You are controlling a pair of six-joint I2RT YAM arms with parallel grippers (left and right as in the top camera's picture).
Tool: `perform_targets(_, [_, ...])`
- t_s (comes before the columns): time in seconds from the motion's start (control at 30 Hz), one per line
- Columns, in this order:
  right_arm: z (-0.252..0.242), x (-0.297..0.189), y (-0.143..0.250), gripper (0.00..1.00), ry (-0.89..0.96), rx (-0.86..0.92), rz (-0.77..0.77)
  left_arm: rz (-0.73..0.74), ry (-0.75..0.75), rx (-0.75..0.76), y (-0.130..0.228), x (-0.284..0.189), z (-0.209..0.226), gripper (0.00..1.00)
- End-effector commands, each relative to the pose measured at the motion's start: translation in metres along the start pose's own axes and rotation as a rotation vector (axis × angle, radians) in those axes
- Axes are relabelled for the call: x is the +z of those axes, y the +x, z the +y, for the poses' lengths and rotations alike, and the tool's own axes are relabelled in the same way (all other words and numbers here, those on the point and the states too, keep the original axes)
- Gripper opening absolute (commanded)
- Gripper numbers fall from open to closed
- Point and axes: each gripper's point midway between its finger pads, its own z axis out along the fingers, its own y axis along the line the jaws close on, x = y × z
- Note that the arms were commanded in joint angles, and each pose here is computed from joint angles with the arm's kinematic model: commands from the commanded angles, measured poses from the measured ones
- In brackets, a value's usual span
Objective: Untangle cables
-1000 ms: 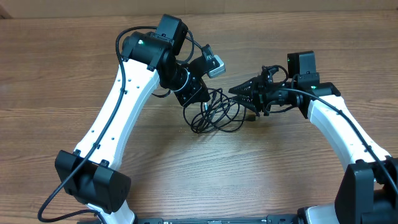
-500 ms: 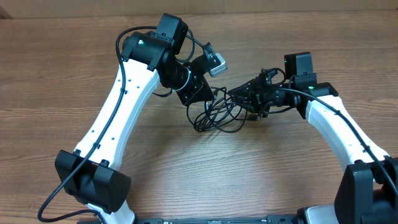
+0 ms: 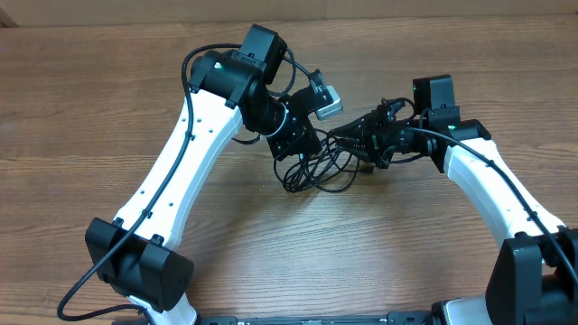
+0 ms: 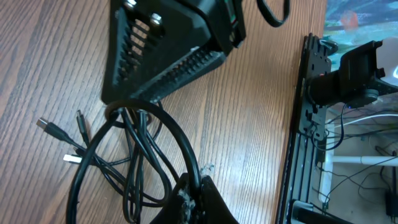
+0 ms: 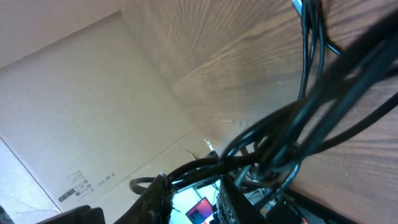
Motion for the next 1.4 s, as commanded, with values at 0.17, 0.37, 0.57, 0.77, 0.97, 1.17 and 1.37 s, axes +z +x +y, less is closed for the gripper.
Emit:
perform_targets(0.17, [0.003,0.0,-0.006,0.35,0.0,-0.017,-0.029,-0.021,0.042,0.045,-0.004,0.002,-0.011,0.04])
perform_targets(0.37, [0.016,-0.001,-0.012,0.41,-0.04,-0.138,-0.052,0.014,0.066,0.057,0.011,0.011,-0.011,0.04])
perform_targets(0.57, [0.007,-0.002,-0.01,0.45,-0.008,-0.395,-0.045,0.07,0.114,0.019,0.037,0.031,-0.011,0.04])
perform_targets(0.77, [-0.024,-0.008,-0.007,0.52,0.092,-0.383,-0.021,0.135,0.184,-0.073,0.074,0.057,-0.016,0.04])
perform_targets(0.97, [-0.06,-0.013,0.0,0.49,0.241,-0.362,-0.005,0.128,0.282,-0.132,0.091,0.074,-0.03,0.05])
perform_targets(1.17, [-0.111,-0.032,0.0,0.33,0.506,-0.243,-0.049,0.13,0.342,-0.157,0.096,0.084,-0.044,0.04])
perform_targets(1.37, [-0.136,-0.03,0.011,0.29,0.577,-0.207,-0.018,0.174,0.258,-0.33,0.096,0.098,-0.034,0.04])
